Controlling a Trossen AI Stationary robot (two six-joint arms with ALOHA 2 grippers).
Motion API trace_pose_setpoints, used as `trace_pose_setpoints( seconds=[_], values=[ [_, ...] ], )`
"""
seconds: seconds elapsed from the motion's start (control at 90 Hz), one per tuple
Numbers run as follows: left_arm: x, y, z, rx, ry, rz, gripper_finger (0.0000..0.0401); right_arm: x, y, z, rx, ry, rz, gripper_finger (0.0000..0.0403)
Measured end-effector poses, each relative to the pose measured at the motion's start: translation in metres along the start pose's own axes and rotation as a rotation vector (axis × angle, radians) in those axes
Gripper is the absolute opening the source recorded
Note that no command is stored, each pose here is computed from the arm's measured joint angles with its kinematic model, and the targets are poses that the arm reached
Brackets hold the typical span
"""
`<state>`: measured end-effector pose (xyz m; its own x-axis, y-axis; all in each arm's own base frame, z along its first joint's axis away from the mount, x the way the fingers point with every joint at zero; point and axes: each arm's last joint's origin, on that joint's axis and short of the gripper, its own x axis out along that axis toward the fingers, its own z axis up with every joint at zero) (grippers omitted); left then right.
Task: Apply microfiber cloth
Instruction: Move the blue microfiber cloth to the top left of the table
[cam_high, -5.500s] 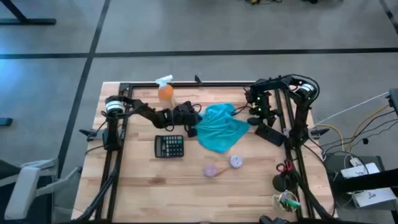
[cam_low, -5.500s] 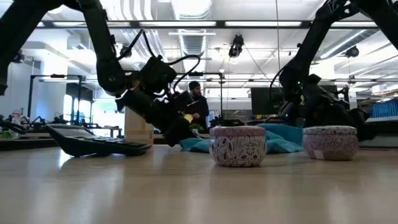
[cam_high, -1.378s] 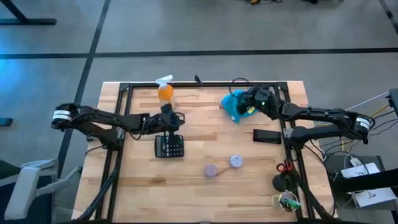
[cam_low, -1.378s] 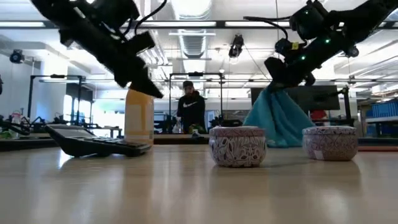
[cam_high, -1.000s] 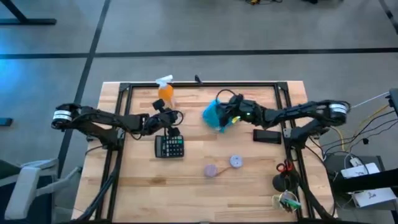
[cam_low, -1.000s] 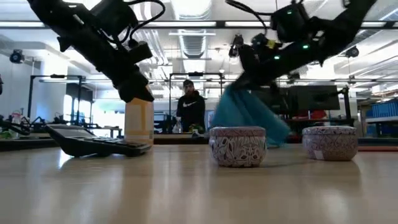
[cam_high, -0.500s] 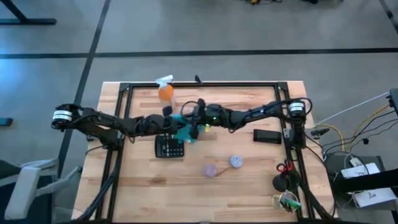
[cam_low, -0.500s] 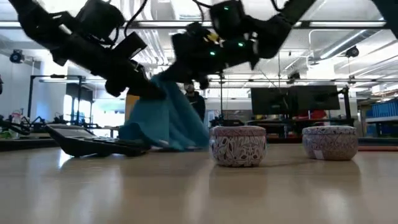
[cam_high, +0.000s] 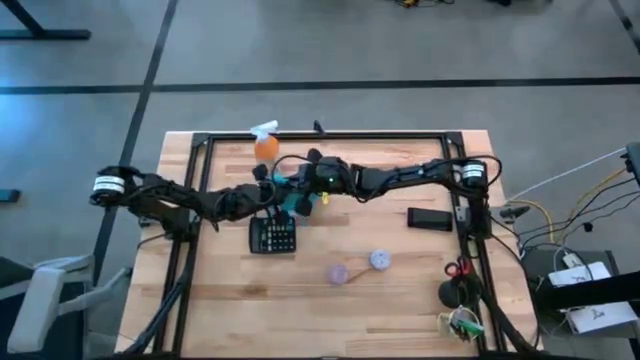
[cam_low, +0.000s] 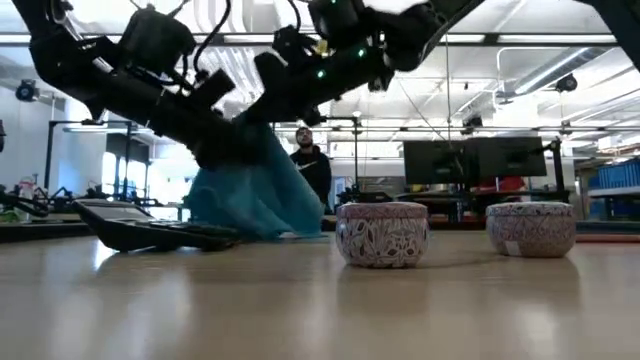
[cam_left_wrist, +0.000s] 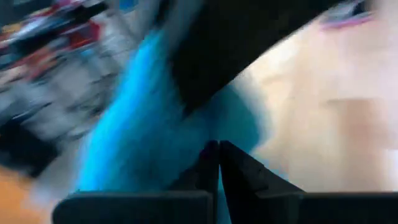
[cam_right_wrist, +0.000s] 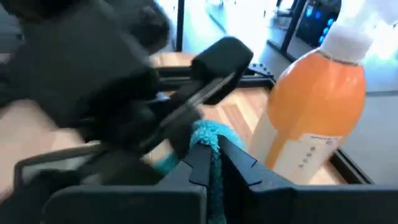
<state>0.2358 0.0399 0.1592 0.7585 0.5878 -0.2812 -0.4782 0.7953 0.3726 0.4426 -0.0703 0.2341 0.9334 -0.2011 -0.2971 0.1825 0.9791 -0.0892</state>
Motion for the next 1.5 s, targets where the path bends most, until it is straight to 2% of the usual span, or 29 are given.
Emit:
trace_pose_setpoints(
  seconds=[0.167, 0.267, 0.456, 0.678, 0.767, 0.844, 0.944, 1.011, 1.111, 1.356, 1.5],
  values=[
    [0.011, 0.004, -0.003, -0.065, -0.048, 0.0, 0.0, -0.002, 0.001, -0.005, 0.035, 0.064, 0.007, 0.0001],
    [0.018, 0.005, -0.007, -0.099, -0.057, -0.01, 0.0, -0.003, 0.002, -0.01, 0.063, 0.123, 0.01, 0.0015],
    [0.027, 0.009, -0.016, -0.148, -0.038, 0.014, 0.0, -0.006, 0.0, -0.018, 0.097, 0.226, 0.0, 0.0078],
    [0.027, 0.02, -0.014, -0.292, -0.097, 0.058, 0.0, -0.021, -0.009, -0.014, 0.115, 0.31, -0.117, 0.0154],
    [0.025, 0.023, -0.015, -0.346, -0.126, 0.07, 0.0, -0.027, -0.01, -0.013, 0.104, 0.343, -0.149, 0.0174],
    [0.027, 0.024, -0.011, -0.434, -0.204, 0.077, 0.0, -0.029, -0.009, -0.01, 0.099, 0.335, -0.158, 0.0185],
    [0.032, 0.022, -0.013, -0.476, -0.281, 0.092, 0.0, -0.029, -0.008, -0.01, 0.107, 0.334, -0.159, 0.0191],
    [0.039, 0.019, -0.019, -0.483, -0.289, 0.147, 0.0, -0.03, -0.007, -0.01, 0.113, 0.337, -0.158, 0.0191],
    [0.051, 0.013, -0.029, -0.484, -0.266, 0.209, 0.0, -0.03, -0.006, -0.01, 0.116, 0.339, -0.156, 0.0186],
    [0.082, -0.003, -0.047, -0.484, -0.193, 0.241, 0.0, -0.03, -0.003, -0.01, 0.112, 0.345, -0.149, 0.0172],
    [0.091, -0.007, -0.055, -0.482, -0.15, 0.363, 0.0, -0.03, 0.001, -0.01, 0.103, 0.347, -0.139, 0.0164]
  ],
)
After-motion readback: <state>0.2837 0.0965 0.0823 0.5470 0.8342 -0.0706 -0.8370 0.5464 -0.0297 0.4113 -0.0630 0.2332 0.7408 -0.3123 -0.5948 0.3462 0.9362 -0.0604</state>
